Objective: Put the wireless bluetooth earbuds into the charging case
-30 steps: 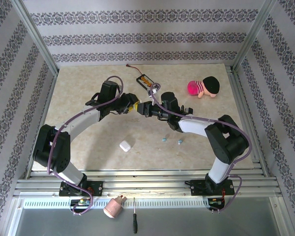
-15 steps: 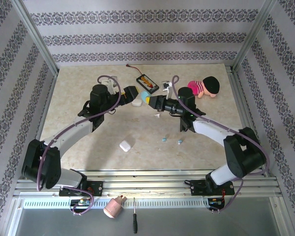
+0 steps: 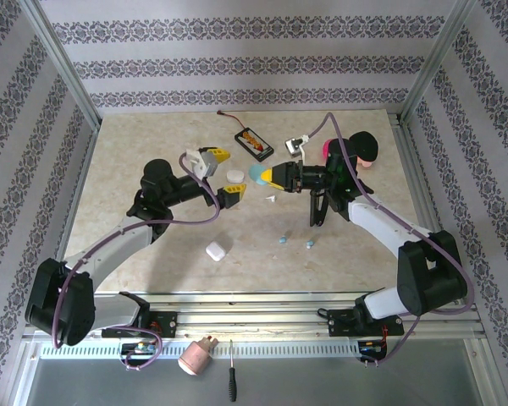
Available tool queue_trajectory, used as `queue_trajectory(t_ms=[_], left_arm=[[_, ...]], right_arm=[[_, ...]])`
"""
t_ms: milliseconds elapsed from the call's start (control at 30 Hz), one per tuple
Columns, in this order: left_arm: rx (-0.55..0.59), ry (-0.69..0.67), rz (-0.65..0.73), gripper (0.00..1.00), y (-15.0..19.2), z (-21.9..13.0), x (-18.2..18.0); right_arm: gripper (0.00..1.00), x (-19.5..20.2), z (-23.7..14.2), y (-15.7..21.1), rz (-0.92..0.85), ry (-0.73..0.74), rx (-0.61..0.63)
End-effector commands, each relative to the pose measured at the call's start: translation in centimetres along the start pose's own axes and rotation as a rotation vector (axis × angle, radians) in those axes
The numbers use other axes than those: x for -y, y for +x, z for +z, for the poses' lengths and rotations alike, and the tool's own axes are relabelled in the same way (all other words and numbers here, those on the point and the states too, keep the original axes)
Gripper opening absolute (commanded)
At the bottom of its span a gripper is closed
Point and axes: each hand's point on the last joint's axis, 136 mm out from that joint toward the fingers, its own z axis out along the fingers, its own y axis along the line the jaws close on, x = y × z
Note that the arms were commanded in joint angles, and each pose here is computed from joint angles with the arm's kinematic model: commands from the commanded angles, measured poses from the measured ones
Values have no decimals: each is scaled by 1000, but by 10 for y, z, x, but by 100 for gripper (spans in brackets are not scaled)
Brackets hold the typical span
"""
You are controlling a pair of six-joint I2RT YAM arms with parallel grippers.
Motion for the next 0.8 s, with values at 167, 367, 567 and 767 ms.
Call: queue_trajectory(t_ms=[167, 367, 567, 767], left_arm=[[3, 318, 242, 98, -11, -3, 61], [-17, 368, 257, 92, -9, -2, 66], [-30, 392, 253, 78, -4, 2, 65], [-22, 400, 253, 58, -8, 3, 66]], right_arm=[[11, -45, 8, 27, 23, -119, -180], [11, -51, 24, 35, 16, -138, -223], [11, -55, 29, 35, 8, -143, -229], [11, -52, 30, 35, 14, -137, -227]])
